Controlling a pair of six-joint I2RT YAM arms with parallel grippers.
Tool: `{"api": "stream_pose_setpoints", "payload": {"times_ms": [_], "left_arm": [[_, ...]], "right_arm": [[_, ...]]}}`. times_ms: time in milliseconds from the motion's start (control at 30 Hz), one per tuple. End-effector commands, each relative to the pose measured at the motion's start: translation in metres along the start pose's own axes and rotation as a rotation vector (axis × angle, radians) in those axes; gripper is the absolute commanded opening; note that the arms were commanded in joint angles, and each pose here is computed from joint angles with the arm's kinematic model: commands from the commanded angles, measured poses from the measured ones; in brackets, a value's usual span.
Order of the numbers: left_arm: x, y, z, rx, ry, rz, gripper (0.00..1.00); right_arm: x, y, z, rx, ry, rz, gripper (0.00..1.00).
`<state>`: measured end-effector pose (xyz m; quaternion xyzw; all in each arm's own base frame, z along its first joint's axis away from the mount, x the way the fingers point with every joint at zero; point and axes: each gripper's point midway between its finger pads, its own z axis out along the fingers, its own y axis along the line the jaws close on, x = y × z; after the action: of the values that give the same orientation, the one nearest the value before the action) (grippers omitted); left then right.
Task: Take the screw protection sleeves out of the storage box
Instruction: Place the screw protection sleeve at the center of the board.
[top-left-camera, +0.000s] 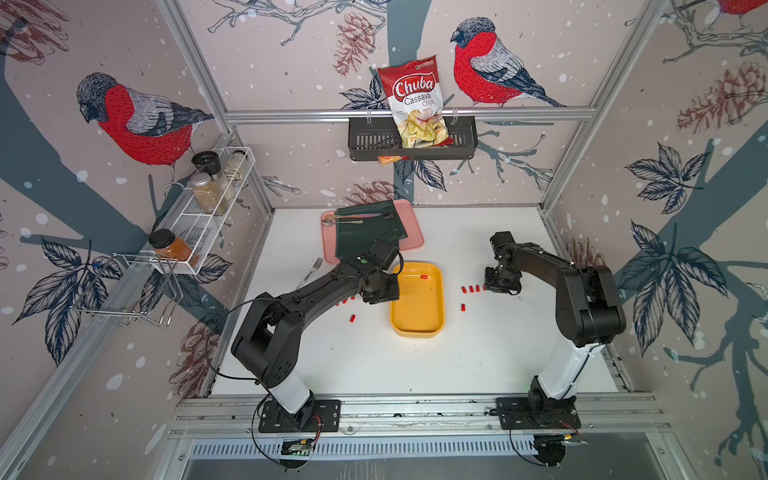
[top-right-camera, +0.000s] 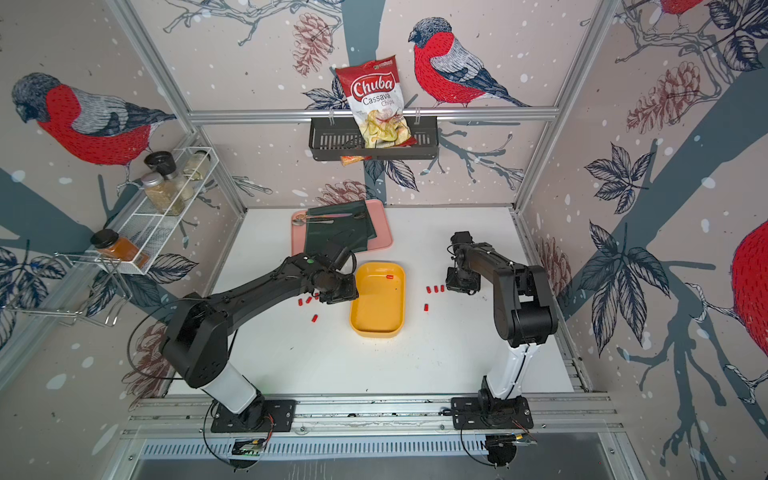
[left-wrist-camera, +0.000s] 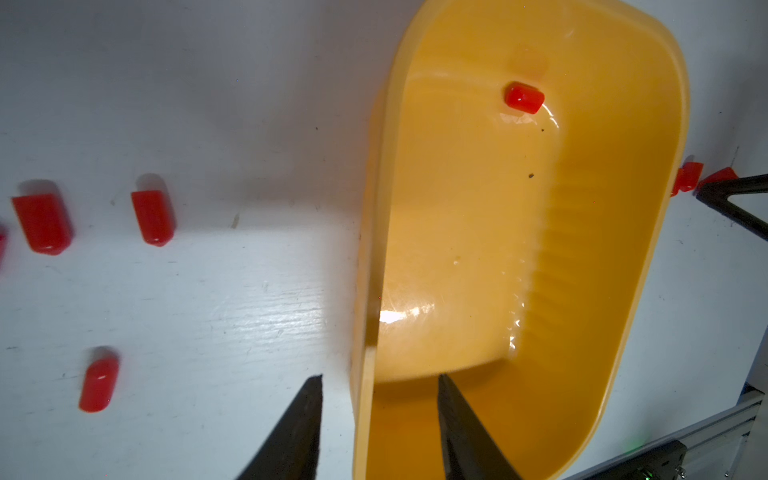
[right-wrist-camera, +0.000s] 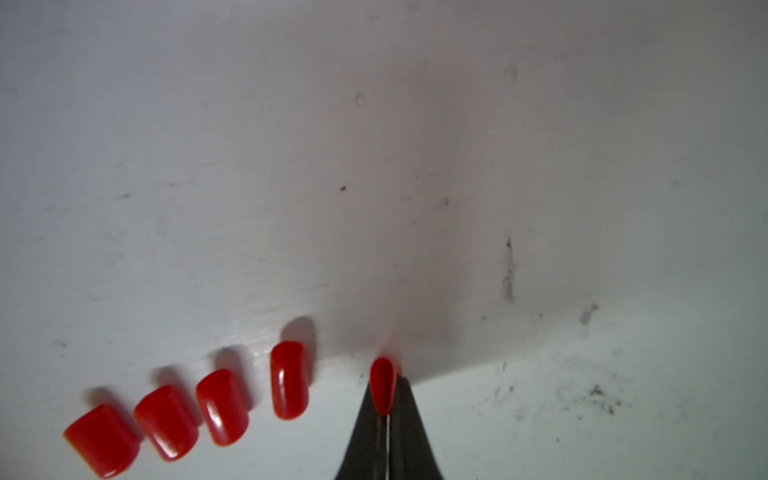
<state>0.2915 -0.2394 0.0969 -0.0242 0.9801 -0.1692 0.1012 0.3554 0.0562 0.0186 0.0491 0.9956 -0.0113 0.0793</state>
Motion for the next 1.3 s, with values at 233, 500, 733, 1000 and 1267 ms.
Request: {"api": "stream_pose_setpoints", "payload": {"times_ms": [233, 500, 733, 1000, 1267], "left_arm": [[-0.002, 0.001, 0.003, -0.003, -0.010, 0.014, 0.46], [-0.001, 0.003, 0.003, -0.007, -0.009, 0.016, 0.46], [-0.002, 0.002, 0.003, -0.004, -0.011, 0.018, 0.46], [-0.001, 0.001, 0.003, 0.001, -0.012, 0.017, 0.46], [-0.001, 0.001, 0.004, 0.005, -0.012, 0.018, 0.46]], "right_arm": [[-0.018, 0.013, 0.004, -0.021, -0.043, -0.024, 0.00], [-0.009, 0.016, 0.008, -0.031, -0.026, -0.029, 0.08], [-0.017, 0.016, -0.010, -0.065, -0.066, 0.007, 0.33], [-0.020, 0.014, -0.033, -0.076, -0.092, 0.019, 0.35], [-0.030, 0.012, -0.052, -0.089, -0.120, 0.043, 0.35]]}}
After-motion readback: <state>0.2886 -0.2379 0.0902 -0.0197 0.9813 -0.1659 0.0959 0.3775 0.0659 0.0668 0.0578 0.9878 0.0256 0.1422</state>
